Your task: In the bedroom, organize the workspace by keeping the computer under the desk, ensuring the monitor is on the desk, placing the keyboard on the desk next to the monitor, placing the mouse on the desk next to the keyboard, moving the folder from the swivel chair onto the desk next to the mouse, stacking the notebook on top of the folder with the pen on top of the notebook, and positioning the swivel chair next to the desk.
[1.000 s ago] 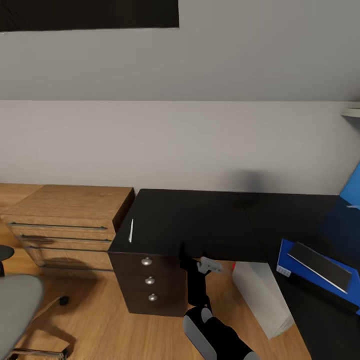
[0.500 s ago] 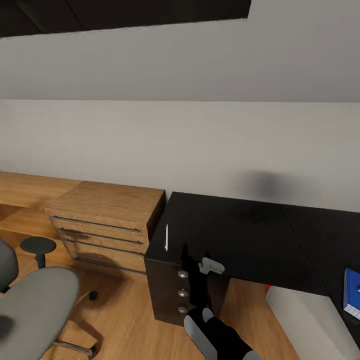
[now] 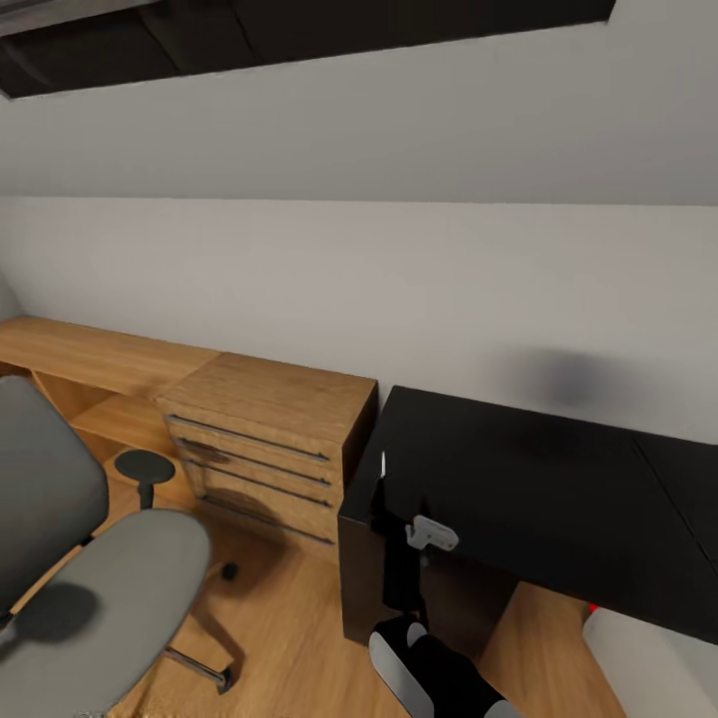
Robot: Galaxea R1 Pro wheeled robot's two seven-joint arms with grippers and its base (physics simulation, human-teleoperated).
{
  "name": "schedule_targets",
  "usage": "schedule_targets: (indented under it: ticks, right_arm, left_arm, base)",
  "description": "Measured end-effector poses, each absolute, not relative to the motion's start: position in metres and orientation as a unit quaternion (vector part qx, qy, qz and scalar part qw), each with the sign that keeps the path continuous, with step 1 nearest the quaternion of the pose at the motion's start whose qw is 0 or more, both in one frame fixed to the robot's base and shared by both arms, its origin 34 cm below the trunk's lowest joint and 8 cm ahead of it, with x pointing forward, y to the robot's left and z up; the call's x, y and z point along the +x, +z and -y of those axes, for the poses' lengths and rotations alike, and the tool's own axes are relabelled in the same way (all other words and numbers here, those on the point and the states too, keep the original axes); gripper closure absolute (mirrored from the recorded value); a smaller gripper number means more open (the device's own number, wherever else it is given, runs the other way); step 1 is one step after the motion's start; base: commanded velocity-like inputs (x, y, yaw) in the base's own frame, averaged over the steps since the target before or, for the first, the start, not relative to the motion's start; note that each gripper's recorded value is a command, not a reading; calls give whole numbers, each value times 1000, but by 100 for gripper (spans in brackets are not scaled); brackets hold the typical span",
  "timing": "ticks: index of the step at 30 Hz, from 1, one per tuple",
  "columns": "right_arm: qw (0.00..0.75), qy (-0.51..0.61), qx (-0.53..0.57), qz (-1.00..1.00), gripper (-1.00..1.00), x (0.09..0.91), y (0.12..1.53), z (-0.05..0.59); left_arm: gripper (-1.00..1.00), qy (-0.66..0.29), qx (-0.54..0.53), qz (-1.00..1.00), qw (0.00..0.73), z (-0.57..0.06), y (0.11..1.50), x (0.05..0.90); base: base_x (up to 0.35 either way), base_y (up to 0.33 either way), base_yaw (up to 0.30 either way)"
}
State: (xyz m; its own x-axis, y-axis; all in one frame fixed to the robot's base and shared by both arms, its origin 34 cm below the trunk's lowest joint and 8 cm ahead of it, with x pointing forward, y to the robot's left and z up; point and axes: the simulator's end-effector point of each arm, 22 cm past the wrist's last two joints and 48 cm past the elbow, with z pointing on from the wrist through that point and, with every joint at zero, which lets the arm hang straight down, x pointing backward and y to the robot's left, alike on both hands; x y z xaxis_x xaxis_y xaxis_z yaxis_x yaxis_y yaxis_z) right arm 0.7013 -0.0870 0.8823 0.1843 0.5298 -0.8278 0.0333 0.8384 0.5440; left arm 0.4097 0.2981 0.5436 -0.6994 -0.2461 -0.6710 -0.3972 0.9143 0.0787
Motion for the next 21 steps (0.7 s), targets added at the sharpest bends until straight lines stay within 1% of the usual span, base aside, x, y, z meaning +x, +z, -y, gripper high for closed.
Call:
schedule_targets:
  ticks: [21]
  right_arm:
    - [714,139,190,-660,-100,696,844,86]
  left_arm:
    - [-100,109,-174,-915,346,-298,544,410]
  base:
    - [0,0,294]
